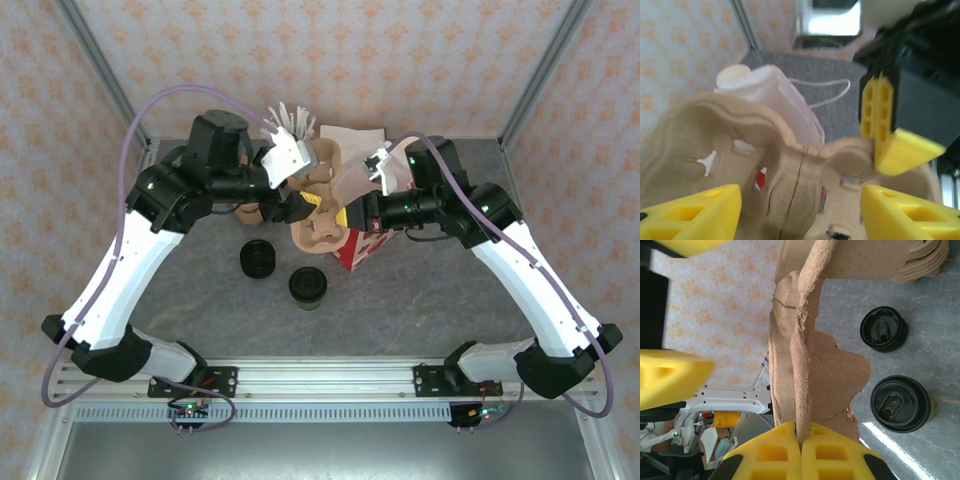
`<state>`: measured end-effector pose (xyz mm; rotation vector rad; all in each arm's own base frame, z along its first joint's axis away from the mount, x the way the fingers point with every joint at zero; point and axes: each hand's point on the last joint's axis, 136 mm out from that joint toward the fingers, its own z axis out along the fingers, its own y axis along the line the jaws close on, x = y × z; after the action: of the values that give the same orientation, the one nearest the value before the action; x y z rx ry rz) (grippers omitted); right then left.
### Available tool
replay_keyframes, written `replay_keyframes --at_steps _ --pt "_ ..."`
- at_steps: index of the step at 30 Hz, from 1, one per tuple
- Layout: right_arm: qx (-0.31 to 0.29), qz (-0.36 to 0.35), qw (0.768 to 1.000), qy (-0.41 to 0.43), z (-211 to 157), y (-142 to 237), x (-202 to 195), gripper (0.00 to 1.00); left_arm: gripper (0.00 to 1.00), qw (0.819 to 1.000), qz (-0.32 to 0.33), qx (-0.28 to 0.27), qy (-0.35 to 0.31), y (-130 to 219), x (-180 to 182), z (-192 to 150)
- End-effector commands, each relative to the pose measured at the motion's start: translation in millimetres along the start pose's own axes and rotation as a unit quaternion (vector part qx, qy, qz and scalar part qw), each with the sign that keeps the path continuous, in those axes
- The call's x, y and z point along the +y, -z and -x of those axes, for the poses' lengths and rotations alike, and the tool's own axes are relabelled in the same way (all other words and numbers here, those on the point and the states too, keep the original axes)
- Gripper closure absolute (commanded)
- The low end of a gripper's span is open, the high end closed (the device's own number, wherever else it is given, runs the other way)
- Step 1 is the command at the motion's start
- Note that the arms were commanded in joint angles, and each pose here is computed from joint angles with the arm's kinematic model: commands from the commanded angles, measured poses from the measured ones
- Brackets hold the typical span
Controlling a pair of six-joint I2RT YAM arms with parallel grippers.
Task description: Pack the takeout coffee
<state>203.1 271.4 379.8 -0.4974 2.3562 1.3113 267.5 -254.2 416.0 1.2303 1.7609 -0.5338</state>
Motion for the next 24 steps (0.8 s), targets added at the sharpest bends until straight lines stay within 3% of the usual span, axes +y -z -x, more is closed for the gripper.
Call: replay_keyframes --at_steps 1,8,17,24 --pt "0.004 0.017 1.0 0.016 -2 3 9 1.0 0.35 0.999 0.001 0.04 -0.023 -2 -1 -15" --pt "0.016 0.023 1.0 0.014 -3 -2 8 1.0 0.36 0.998 -0.003 0.056 -0.026 -16 3 -21" --pt "0.02 0.028 0.999 0.01 -2 -6 8 1.0 0.5 0.997 -0.032 0.06 -0.027 -25 -4 -27" --pt "0.02 0.026 0.999 0.011 -4 -5 8 1.0 0.51 0.996 -0.041 0.075 -0.025 -29 -7 -36"
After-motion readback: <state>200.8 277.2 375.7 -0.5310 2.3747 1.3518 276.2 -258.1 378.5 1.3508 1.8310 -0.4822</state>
